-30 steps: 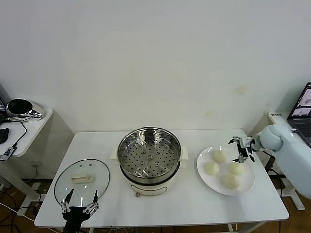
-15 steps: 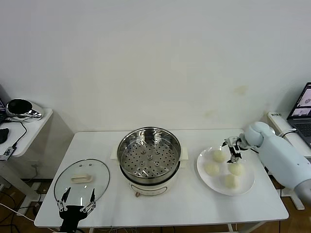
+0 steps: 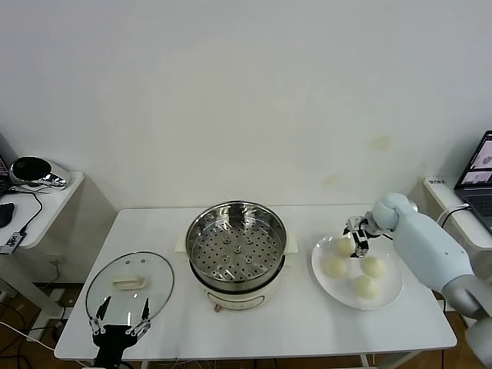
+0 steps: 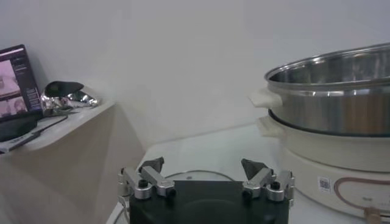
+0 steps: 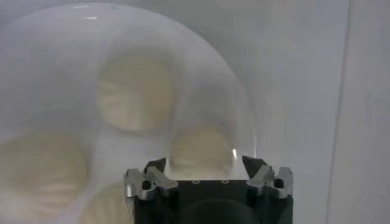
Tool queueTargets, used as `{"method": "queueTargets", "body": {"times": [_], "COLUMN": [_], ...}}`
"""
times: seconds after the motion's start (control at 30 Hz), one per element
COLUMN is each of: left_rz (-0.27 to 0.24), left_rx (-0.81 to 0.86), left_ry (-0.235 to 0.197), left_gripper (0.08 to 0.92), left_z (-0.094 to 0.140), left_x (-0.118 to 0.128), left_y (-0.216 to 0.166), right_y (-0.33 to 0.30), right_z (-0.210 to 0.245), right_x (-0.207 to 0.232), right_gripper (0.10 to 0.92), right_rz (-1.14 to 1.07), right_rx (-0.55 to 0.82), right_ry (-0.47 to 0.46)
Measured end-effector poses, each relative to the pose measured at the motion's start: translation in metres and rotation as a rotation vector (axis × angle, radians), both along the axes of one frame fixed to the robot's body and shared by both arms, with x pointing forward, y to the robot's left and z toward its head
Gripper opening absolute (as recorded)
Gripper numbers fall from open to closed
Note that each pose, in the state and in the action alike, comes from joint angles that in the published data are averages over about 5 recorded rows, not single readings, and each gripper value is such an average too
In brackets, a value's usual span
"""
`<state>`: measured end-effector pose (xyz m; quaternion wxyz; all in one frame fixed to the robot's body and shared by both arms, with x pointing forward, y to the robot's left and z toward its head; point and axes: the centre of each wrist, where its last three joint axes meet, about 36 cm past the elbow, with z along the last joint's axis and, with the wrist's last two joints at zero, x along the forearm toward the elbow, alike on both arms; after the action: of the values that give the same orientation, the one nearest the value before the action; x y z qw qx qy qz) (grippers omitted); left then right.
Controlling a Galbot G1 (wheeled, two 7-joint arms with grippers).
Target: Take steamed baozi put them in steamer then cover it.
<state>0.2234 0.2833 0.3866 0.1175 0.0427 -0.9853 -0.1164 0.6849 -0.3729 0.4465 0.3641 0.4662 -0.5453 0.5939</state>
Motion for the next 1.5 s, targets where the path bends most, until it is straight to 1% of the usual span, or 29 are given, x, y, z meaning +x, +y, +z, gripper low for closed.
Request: {"method": "queueTargets", "body": {"times": [0.27, 0.43, 0.6, 0.73, 0.9, 1.07, 1.23, 1.37, 1.5], "left_rz": [0.001, 0.0, -0.003, -0.005, -0.01, -0.016, -0.016, -0.016, -0.008], "left_rx": [-0.001, 0.002, 0.003, 0.005, 0.001, -0.009, -0.008, -0.004, -0.002], "left_ry": [-0.003, -0.004, -0.003, -0.004, -0.009, -0.015, -0.015, -0.014, -0.018], "left_gripper": [0.823, 0.823, 0.823, 0.823, 0.823, 0.823, 0.823, 0.823, 0.823], "left_z": [0.001, 0.002, 0.002, 0.002, 0.004, 0.005, 0.004, 0.003, 0.004], "left_x": [0.0, 0.0, 0.0, 0.0, 0.003, 0.006, 0.007, 0.005, 0.005], "left_y": [0.0, 0.001, 0.0, 0.002, 0.004, 0.004, 0.005, 0.006, 0.007], "right_y": [0.0, -0.003, -0.007, -0.007, 0.006, 0.038, 0.085, 0.128, 0.173], "right_z": [-0.002, 0.007, 0.027, 0.056, 0.111, 0.17, 0.221, 0.244, 0.25], "right_x": [0.002, 0.002, 0.002, 0.002, 0.005, 0.008, 0.007, 0.005, 0.002], "right_gripper": [0.603, 0.572, 0.559, 0.56, 0.561, 0.567, 0.569, 0.574, 0.577], "right_rz": [0.0, -0.002, -0.001, 0.012, 0.056, 0.15, 0.285, 0.405, 0.532], "right_rx": [-0.009, -0.018, -0.014, 0.007, 0.056, 0.121, 0.179, 0.202, 0.199], "right_ry": [0.002, -0.003, -0.018, -0.044, -0.104, -0.169, -0.224, -0.246, -0.245]}}
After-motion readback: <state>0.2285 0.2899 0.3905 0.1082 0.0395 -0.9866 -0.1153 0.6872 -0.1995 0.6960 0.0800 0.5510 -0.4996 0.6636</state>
